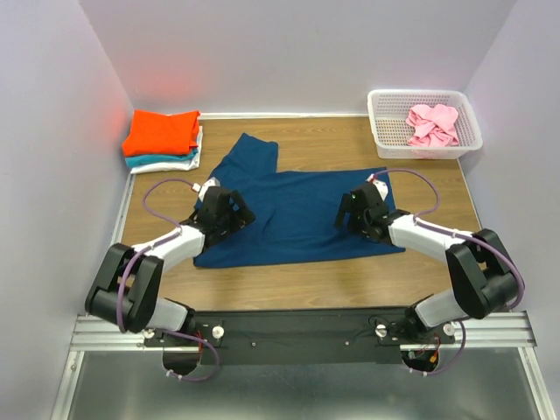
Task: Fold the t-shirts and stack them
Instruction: Fold the tshirt
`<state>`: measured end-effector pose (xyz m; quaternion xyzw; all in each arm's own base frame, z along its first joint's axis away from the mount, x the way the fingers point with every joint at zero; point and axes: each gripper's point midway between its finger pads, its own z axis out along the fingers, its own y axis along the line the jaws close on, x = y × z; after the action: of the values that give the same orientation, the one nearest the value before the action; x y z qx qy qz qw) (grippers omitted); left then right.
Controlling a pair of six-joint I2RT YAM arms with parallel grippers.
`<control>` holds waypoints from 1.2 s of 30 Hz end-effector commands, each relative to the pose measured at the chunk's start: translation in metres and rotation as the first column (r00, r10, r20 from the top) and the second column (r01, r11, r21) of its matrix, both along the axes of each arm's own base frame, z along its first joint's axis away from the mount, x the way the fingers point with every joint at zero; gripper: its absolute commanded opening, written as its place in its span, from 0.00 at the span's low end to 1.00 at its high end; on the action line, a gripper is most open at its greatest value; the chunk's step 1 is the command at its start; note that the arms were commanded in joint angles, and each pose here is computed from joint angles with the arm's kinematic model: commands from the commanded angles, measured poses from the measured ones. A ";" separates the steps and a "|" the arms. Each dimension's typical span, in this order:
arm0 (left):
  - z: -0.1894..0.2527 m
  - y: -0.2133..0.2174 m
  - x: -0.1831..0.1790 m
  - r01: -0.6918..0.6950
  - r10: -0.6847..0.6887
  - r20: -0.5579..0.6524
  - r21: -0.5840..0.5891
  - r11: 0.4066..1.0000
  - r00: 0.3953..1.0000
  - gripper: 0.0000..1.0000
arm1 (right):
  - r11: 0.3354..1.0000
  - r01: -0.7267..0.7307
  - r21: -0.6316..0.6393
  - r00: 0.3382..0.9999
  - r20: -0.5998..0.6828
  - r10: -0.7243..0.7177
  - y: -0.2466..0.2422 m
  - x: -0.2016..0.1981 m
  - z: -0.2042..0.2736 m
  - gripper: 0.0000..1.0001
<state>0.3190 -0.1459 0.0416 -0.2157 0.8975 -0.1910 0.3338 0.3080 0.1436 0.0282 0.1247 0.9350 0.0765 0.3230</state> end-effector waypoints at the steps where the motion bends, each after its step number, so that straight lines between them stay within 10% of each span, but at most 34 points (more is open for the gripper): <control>1: -0.028 0.015 -0.043 -0.036 0.039 -0.136 0.024 0.999 0.990 0.98 | 1.000 0.017 0.023 0.993 -0.121 -0.014 -0.008 -0.041 -0.023 1.00; 22: 0.009 0.023 -0.061 -0.072 0.072 -0.076 0.003 0.997 0.994 0.98 | 0.984 0.064 0.169 0.998 0.005 -0.065 -0.010 -0.064 0.025 1.00; 30: 0.128 0.039 0.051 -0.159 0.136 0.177 0.123 0.980 0.975 0.98 | 0.976 0.194 0.096 0.937 0.278 -0.213 -0.034 0.010 0.117 1.00; 36: 0.130 0.039 0.143 -0.113 0.073 0.158 0.259 0.959 0.985 0.98 | 0.964 0.253 0.081 0.910 0.317 -0.266 -0.044 0.052 0.144 1.00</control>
<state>0.4179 -0.1218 0.1873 -0.2291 0.8540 -0.1413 0.4453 0.3425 0.1195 0.1685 0.2240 0.8497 0.1241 0.4608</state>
